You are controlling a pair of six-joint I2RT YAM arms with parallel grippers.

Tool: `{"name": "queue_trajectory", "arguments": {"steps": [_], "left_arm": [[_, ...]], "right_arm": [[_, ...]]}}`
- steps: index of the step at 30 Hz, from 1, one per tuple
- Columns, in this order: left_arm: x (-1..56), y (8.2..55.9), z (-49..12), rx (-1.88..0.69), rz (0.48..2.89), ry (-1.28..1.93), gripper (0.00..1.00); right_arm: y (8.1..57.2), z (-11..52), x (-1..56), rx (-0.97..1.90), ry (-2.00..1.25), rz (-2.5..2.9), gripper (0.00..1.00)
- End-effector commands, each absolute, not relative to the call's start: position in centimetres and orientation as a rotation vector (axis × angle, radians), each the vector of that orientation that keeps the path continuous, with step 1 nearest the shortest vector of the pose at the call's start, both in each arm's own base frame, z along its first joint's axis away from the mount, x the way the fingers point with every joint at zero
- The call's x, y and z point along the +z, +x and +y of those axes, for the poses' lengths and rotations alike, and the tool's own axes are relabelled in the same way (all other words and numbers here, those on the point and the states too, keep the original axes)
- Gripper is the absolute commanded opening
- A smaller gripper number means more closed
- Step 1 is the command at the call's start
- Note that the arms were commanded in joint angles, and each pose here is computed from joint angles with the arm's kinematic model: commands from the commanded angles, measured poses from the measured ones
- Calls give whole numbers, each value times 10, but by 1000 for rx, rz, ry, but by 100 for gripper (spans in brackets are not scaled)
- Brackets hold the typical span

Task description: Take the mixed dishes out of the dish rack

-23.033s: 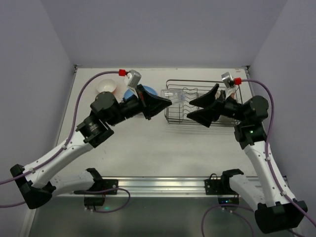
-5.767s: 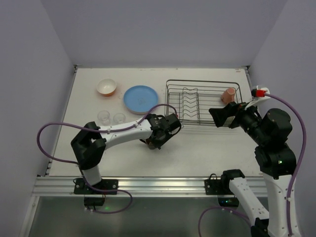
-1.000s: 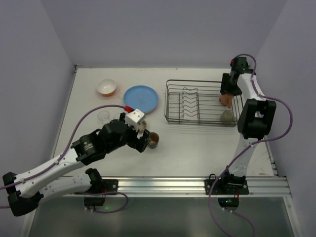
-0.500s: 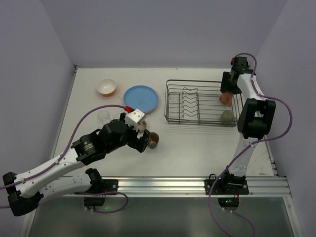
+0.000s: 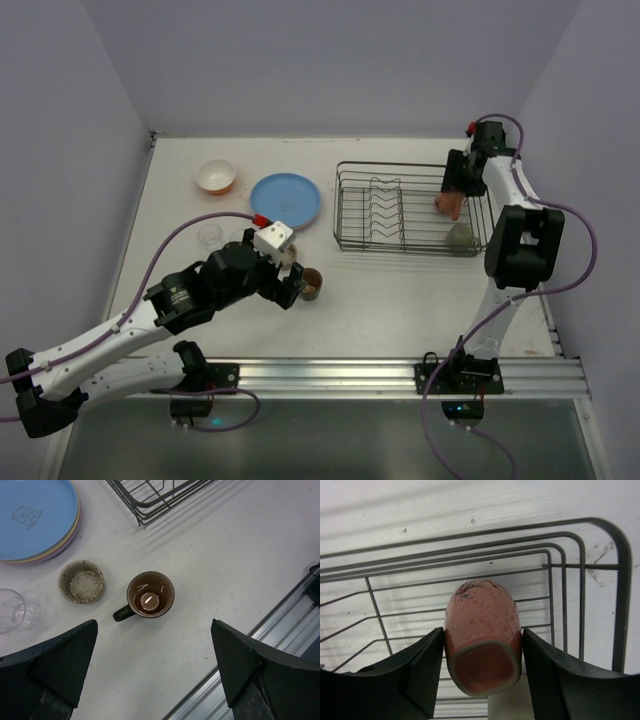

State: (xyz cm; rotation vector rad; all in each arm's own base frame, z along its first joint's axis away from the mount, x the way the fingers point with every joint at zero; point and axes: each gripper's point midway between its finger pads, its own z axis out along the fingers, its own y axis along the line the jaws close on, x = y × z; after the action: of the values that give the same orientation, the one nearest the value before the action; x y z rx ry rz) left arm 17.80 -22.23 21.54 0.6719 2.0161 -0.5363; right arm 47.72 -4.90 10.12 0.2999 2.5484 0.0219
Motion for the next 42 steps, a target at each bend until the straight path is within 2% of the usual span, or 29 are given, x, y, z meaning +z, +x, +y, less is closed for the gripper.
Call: {"name": "queue_trajectory", "arguments": {"steps": [1, 10, 29, 39, 42], "left_arm": [[228, 183, -227, -568, 1977, 638, 100], [230, 182, -227, -572, 1975, 637, 100], [238, 188, -223, -591, 1964, 600, 100], [265, 196, -226, -653, 1932, 493, 100], [286, 199, -238, -756, 1886, 401, 100]], "right_arm": [[467, -30, 123, 145, 298, 2524, 0], [465, -12, 128, 280, 288, 2506, 0], [456, 28, 211, 585, 197, 2305, 0], [440, 66, 250, 903, 103, 2166, 0], [432, 80, 265, 1092, 39, 2072, 0]]}}
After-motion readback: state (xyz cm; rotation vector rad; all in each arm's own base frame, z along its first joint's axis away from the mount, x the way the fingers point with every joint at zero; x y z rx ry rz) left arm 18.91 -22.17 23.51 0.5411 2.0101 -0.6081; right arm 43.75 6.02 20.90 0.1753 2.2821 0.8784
